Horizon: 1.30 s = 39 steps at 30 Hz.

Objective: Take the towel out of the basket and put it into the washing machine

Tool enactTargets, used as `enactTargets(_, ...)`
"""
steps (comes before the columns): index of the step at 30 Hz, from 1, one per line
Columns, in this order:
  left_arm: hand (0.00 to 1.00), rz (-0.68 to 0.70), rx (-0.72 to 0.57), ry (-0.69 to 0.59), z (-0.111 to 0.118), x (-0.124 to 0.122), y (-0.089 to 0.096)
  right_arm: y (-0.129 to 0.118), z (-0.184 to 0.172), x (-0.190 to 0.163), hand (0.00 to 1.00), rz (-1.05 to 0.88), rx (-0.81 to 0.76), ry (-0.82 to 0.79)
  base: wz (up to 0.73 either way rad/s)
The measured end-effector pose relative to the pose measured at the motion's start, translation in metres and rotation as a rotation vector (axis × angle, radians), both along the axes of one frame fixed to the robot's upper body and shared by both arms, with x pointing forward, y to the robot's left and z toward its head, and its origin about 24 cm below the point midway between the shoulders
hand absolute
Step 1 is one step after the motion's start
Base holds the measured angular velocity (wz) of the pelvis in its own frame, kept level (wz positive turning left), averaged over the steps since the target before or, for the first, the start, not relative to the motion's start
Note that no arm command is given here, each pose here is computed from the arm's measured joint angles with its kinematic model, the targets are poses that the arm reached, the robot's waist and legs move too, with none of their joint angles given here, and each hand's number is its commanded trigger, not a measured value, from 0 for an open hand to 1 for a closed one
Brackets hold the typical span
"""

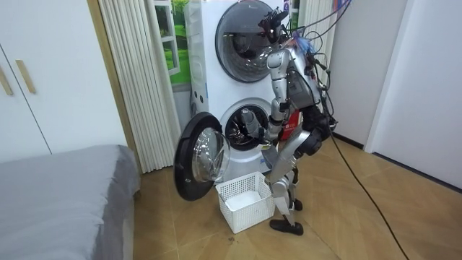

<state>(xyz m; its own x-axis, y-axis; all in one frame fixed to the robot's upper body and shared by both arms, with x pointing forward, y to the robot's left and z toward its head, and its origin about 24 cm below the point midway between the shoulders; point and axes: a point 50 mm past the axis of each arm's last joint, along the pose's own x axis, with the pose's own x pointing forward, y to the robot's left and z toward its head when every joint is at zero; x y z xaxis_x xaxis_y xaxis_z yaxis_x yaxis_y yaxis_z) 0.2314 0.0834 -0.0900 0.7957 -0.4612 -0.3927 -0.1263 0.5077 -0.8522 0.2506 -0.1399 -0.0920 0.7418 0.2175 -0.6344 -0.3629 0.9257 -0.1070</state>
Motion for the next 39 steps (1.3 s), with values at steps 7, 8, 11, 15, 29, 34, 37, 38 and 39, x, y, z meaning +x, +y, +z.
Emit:
enactTargets(7,1.0,0.025,-0.128,0.004,0.007,-0.003,-0.015,-0.005,-0.001,0.0,1.0,-0.081,-0.043,-0.001,0.02)
enactTargets(8,1.0,0.024,-0.134,0.004,0.008,-0.002,-0.017,-0.007,-0.002,-0.002,1.0,-0.094,-0.052,0.0,0.0)
enactTargets(11,1.0,0.02,-0.142,0.013,0.009,-0.003,-0.021,-0.009,-0.005,-0.005,1.0,-0.109,-0.067,0.005,0.0)
enactTargets(15,1.0,0.017,-0.149,0.022,0.009,-0.004,-0.025,-0.011,-0.007,-0.008,1.0,-0.112,-0.075,0.011,0.02)
enactTargets(29,0.0,0.085,-0.185,0.042,0.01,0.0,-0.021,-0.02,-0.013,-0.017,1.0,-0.198,-0.079,0.049,0.0)
enactTargets(34,0.0,0.136,-0.088,0.042,0.003,0.002,0.006,-0.03,-0.018,-0.022,1.0,-0.283,-0.061,0.097,-0.01)
enactTargets(37,0.0,0.106,0.126,0.073,-0.007,-0.004,0.032,-0.037,-0.021,-0.026,1.0,-0.357,-0.016,0.139,0.03)
enactTargets(38,0.0,0.09,0.215,0.094,-0.011,-0.009,0.041,-0.041,-0.022,-0.028,1.0,-0.388,0.001,0.152,0.03)
enactTargets(39,0.0,0.079,0.257,0.104,-0.014,-0.011,0.044,-0.043,-0.022,-0.029,1.0,-0.404,0.009,0.157,0.0)
